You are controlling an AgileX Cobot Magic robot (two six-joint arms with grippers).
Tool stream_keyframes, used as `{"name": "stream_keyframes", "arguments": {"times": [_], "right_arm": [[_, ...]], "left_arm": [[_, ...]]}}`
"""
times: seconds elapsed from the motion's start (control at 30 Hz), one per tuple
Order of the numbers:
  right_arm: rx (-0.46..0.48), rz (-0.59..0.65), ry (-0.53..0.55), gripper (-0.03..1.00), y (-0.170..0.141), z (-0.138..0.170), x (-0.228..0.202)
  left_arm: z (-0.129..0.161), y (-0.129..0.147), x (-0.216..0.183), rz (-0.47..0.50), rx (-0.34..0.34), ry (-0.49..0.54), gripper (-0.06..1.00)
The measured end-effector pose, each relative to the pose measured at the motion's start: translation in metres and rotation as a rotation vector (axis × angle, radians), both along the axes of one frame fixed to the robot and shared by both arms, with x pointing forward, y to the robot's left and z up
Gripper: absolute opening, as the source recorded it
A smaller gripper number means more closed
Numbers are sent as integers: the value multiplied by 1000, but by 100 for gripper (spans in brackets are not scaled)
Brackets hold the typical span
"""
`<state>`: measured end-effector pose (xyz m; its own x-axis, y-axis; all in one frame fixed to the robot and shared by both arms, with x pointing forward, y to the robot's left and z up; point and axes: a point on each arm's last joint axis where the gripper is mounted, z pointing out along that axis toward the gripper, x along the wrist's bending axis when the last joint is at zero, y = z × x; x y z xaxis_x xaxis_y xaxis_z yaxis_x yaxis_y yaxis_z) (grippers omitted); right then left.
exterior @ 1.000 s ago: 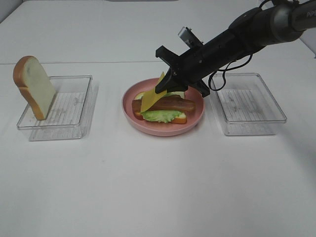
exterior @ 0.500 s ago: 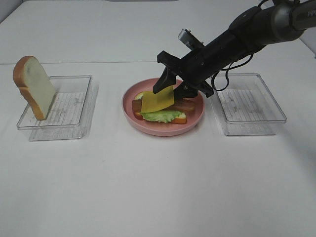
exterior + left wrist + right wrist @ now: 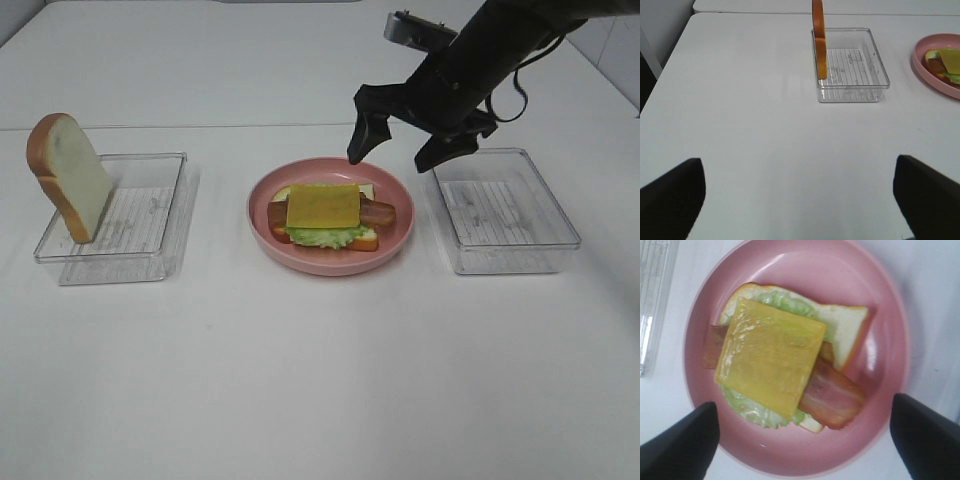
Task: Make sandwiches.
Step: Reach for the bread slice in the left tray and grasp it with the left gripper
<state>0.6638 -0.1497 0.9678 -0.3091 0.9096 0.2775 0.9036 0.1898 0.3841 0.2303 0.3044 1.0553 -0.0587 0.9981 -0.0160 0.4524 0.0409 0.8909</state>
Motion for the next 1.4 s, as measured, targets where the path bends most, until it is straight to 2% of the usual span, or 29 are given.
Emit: {"name": "stream_keyframes", "arguments": {"times": [0.07, 0.1, 0.13, 0.17, 0.27, 0.33, 0.4, 0.43, 0.47, 0.5, 0.6, 0.73, 0.9, 1.0, 1.1, 1.17, 1.2, 1.23, 1.3, 1.33, 1.37, 1.4], "right_arm": [[-19, -12, -9, 92, -2, 5, -1], [-79, -22, -36, 93, -9, 19, -4], [-79, -22, -36, 93, -9, 19, -4], [-129, -45, -56, 93, -18, 33, -8], [-164, -72, -67, 93, -28, 44, -10], [-183, -134, -63, 93, -53, 52, -7], [-187, -161, -56, 93, -65, 53, -5], [-201, -207, -46, 93, -87, 53, -2], [-201, -207, -46, 93, -87, 53, -2], [-223, -248, -36, 93, -109, 52, 0], [-262, -271, -25, 93, -126, 52, 0], [-293, -259, 15, 93, -129, 51, -4], [-311, -244, 114, 93, -129, 49, -14], [-322, -240, 140, 93, -130, 54, -29], [-314, -243, 134, 93, -131, 67, -53], [-306, -254, 105, 93, -133, 85, -88], [-306, -254, 105, 93, -133, 85, -88], [-299, -260, 66, 93, -134, 98, -117], [-294, -270, 50, 93, -135, 102, -129], [-282, -283, 3, 93, -136, 113, -161], [-282, -283, 3, 93, -136, 113, -161], [-271, -294, -43, 93, -138, 120, -188]], "left_arm": [[0, 0, 0, 0, 0, 0, 93], [0, 0, 0, 0, 0, 0, 93], [0, 0, 0, 0, 0, 0, 93], [0, 0, 0, 0, 0, 0, 93], [0, 0, 0, 0, 0, 0, 93], [0, 0, 0, 0, 0, 0, 93], [0, 0, 0, 0, 0, 0, 93], [0, 0, 0, 0, 0, 0, 93], [0, 0, 0, 0, 0, 0, 93], [0, 0, 0, 0, 0, 0, 93], [0, 0, 0, 0, 0, 0, 93], [0, 0, 0, 0, 0, 0, 93], [0, 0, 0, 0, 0, 0, 93], [0, 0, 0, 0, 0, 0, 93], [0, 0, 0, 0, 0, 0, 93], [0, 0, 0, 0, 0, 0, 93], [0, 0, 0, 0, 0, 0, 93], [0, 0, 0, 0, 0, 0, 93], [0, 0, 0, 0, 0, 0, 93], [0, 0, 0, 0, 0, 0, 93], [0, 0, 0, 0, 0, 0, 93], [0, 0, 0, 0, 0, 0, 93]]}}
